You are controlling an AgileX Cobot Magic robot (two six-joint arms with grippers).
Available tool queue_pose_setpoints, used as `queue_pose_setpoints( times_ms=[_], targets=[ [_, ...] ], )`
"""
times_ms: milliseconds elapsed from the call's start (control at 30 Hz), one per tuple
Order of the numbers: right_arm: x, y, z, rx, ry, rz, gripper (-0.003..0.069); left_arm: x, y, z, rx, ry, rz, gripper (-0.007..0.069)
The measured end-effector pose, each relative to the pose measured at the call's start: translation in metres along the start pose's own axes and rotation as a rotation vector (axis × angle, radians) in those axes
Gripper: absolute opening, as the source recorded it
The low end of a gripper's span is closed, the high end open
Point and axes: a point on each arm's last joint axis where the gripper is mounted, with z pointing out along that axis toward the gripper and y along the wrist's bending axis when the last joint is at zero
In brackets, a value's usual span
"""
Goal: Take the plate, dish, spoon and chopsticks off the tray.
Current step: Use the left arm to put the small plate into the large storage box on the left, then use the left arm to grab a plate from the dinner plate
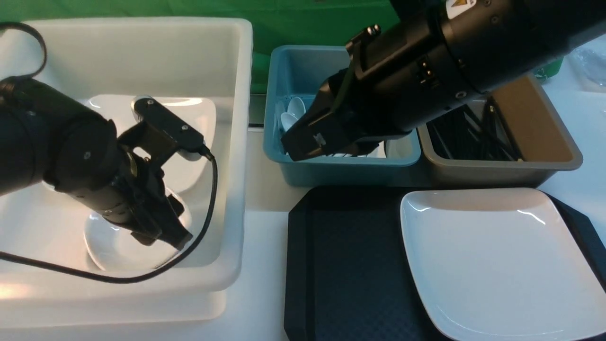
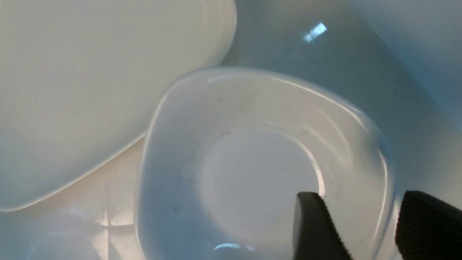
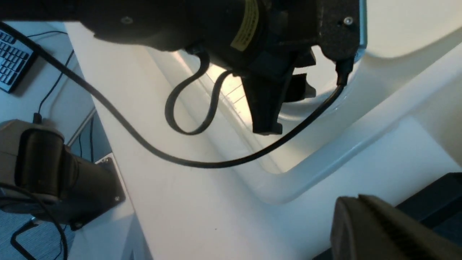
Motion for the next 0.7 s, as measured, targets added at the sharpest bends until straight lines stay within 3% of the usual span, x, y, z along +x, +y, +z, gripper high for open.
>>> queue_pose_setpoints(
  times_ms=[133, 267, 400, 433, 500, 600, 700],
  targets=[
    [0.003, -0.008, -0.002, 0.095, 0.036, -0.013, 0.0020, -0.010, -0.001, -0.012, 0.050, -0.048, -0.082, 0.0458],
    [0.010, -0.014, -0.017, 0.184, 0.082, -0.020, 0.0023, -0.020, 0.001, -0.040, 0.081, -0.126, -0.144, 0.0463],
    [0.019, -0.026, -0.053, 0.285, 0.098, 0.009, 0.0024, -0.034, 0.001, -0.076, 0.171, -0.228, -0.267, 0.0353],
    [0.027, -0.030, -0.078, 0.343, 0.110, 0.034, 0.0025, -0.045, -0.001, -0.096, 0.248, -0.265, -0.298, 0.0240],
    [0.037, -0.036, -0.105, 0.409, 0.116, 0.084, 0.0027, -0.058, -0.004, -0.116, 0.331, -0.306, -0.280, 0.0106],
    [0.053, -0.040, -0.139, 0.508, 0.070, 0.144, 0.0028, -0.077, -0.011, -0.135, 0.389, -0.365, -0.236, 0.0032],
    [0.082, -0.039, -0.165, 0.593, 0.042, 0.221, 0.0028, -0.101, -0.031, -0.144, 0.433, -0.406, -0.142, 0.0008]
  ],
)
